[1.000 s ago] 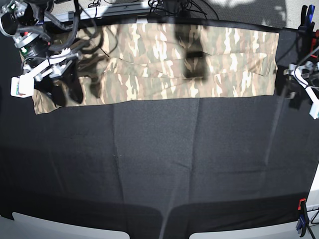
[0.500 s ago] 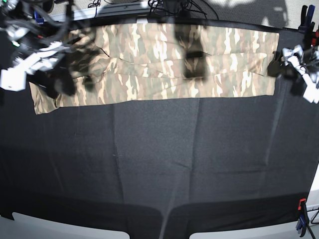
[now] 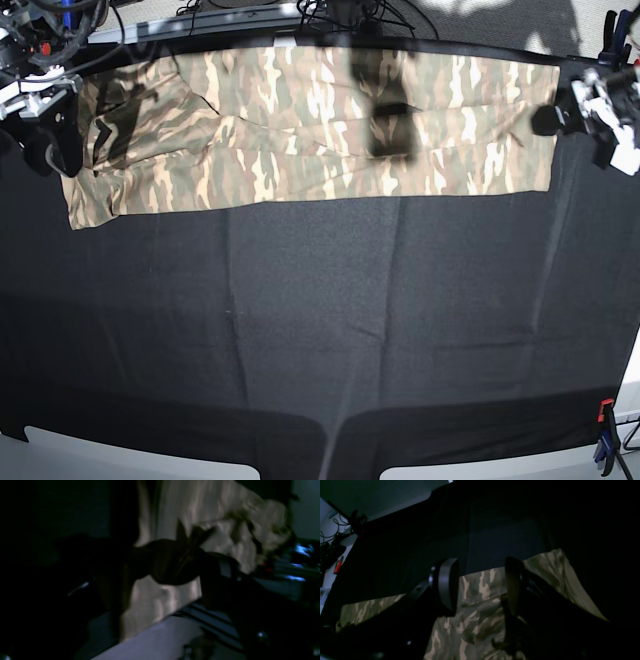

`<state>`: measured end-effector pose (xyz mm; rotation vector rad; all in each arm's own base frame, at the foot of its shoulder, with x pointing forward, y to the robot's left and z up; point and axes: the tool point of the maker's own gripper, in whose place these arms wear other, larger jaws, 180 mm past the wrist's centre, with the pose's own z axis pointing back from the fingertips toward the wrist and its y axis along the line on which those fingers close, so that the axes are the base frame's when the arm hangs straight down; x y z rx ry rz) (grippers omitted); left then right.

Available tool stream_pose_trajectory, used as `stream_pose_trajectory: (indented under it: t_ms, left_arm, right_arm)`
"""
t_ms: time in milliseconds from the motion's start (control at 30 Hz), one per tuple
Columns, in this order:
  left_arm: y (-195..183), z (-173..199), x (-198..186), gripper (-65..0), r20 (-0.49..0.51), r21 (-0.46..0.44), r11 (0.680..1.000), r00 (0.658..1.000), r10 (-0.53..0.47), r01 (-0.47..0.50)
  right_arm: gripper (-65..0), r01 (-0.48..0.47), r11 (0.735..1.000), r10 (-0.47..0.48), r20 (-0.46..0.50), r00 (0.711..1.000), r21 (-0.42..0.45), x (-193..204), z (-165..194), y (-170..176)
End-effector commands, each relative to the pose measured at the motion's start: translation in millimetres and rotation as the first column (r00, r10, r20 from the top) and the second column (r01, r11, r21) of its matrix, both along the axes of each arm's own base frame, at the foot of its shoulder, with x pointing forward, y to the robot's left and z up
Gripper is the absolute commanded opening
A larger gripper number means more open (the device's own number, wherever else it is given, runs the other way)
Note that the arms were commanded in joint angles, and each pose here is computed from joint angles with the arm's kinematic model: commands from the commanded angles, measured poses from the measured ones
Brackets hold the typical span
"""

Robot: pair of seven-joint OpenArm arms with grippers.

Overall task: Layout the t-shirt on the table in an organized manner, then fold the t-shirt properly
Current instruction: 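Grasp both ends of the camouflage strip with both grippers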

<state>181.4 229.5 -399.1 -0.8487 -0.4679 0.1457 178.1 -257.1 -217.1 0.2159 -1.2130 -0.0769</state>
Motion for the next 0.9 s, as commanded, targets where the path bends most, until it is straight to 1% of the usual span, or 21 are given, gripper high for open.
stream_pose_trajectory:
  t_ms: [0,167,267,333,533,700,800,867]
  left_arm:
    - [1.6,7.9,3.1,-19.9,0.029,0.000,1.000,0.999,-0.021,0.021]
    - [-12.2,3.0,-0.4,-19.9,0.021,-0.039,0.999,1.000,-0.014,0.015]
    - [-12.5,3.4,0.3,-19.9,0.027,-0.041,0.999,1.000,-0.012,0.013]
    - [-13.0,5.0,1.6,-19.9,0.049,-0.040,0.999,0.999,-0.017,0.019]
    - [-9.9,10.4,13.9,-19.9,0.098,-0.051,0.998,0.994,0.039,-0.034]
    - [-15.3,9.5,18.4,-20.0,0.109,-0.058,0.998,0.993,0.044,-0.037]
    - [-21.2,7.5,16.8,-20.6,0.106,-0.071,0.997,0.994,0.041,-0.033]
    - [-21.0,2.8,14.2,-22.8,0.093,-0.047,0.999,0.995,0.026,-0.022]
  right_arm:
    - [-36.2,-0.018,1.000,0.019,0.056,0.998,-0.011,2.8,14.3,3.4]
    - [-36.2,-0.018,1.000,0.019,0.056,0.998,-0.011,2.8,14.2,3.4]
    - [-36.2,-0.018,1.000,0.018,0.056,0.998,-0.011,2.8,14.1,3.3]
    - [-36.2,-0.018,1.000,0.019,0.056,0.998,-0.012,2.7,14.1,3.4]
    - [-36.2,-0.018,1.000,0.018,0.056,0.998,-0.012,2.8,14.2,3.3]
    - [-36.2,-0.017,1.000,0.017,0.053,0.998,-0.013,2.7,13.7,3.0]
    - [-36.2,-0.017,1.000,0.017,0.054,0.998,-0.013,2.7,13.7,3.0]
    - [-36.2,-0.016,1.000,0.017,0.053,0.998,-0.013,2.7,13.7,2.9]
